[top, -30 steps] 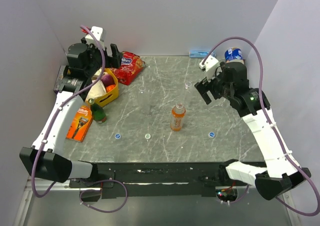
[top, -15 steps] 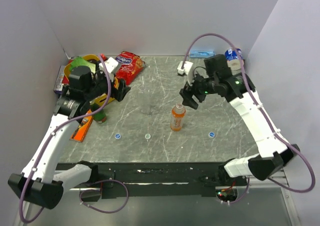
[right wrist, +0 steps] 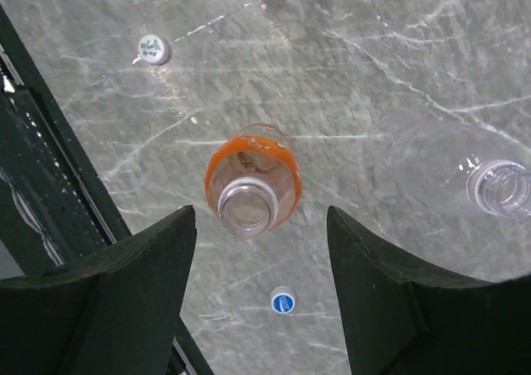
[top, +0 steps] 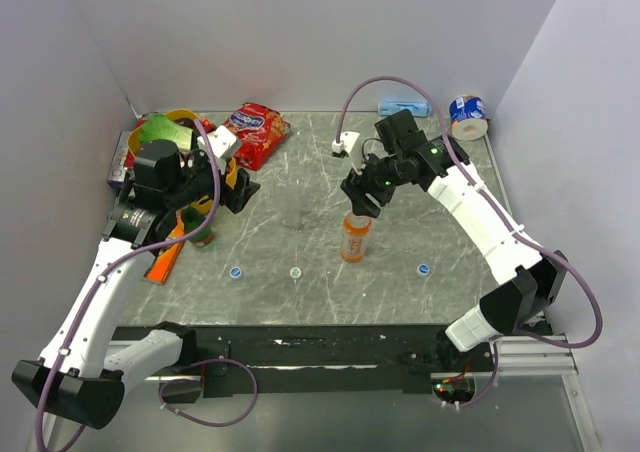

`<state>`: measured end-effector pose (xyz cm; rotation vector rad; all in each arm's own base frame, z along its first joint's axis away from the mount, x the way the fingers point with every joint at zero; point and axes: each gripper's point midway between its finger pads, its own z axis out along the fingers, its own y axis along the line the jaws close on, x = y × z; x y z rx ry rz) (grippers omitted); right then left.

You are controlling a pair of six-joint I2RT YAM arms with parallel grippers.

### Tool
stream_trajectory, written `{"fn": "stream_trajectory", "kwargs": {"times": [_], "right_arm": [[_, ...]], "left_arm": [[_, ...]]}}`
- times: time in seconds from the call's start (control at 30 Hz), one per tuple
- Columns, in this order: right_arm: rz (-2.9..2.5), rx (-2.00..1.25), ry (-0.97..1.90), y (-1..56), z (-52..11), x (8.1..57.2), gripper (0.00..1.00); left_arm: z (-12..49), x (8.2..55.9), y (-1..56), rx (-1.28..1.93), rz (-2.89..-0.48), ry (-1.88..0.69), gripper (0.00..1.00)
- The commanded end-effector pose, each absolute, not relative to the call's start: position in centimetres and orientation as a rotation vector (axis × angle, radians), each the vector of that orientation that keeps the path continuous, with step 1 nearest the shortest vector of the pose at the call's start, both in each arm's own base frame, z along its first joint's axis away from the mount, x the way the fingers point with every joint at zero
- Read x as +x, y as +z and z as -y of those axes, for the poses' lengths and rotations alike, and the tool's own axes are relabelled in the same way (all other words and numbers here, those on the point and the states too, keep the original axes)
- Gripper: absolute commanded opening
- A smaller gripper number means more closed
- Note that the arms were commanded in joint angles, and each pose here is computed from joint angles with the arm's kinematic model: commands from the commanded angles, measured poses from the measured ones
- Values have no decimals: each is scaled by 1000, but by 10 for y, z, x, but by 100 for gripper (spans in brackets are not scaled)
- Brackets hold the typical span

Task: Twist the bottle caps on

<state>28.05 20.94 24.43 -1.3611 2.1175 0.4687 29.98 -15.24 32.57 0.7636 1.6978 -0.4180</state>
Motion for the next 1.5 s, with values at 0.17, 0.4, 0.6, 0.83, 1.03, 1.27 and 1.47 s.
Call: {"fn": "stream_trajectory", "kwargs": {"times": [0.17,0.4,0.6,0.83,1.03,1.27,1.47], "right_arm": [[-2107,-1386,392,240,-214,281,60],[-2134,-1412,398,232,-217,279,50],[-2149,-1424,377,227,-215,278,48],[-2192,-1452,388,216,-213,273,40],[-2192,-1468,421,220,-215,266,10],[-2025,-1484,541,297,-233,258,0],[-1915,-1494,627,356,-252,247,0]], "left_arm": [[157,297,332,791,-1657,-432,96],[155,296,328,794,-1662,-425,96],[157,297,324,805,-1666,-431,96],[167,299,323,831,-1657,-489,96],[172,300,318,847,-1659,-510,96],[201,291,308,928,-1602,-650,96],[243,276,295,995,-1555,-815,96]]}}
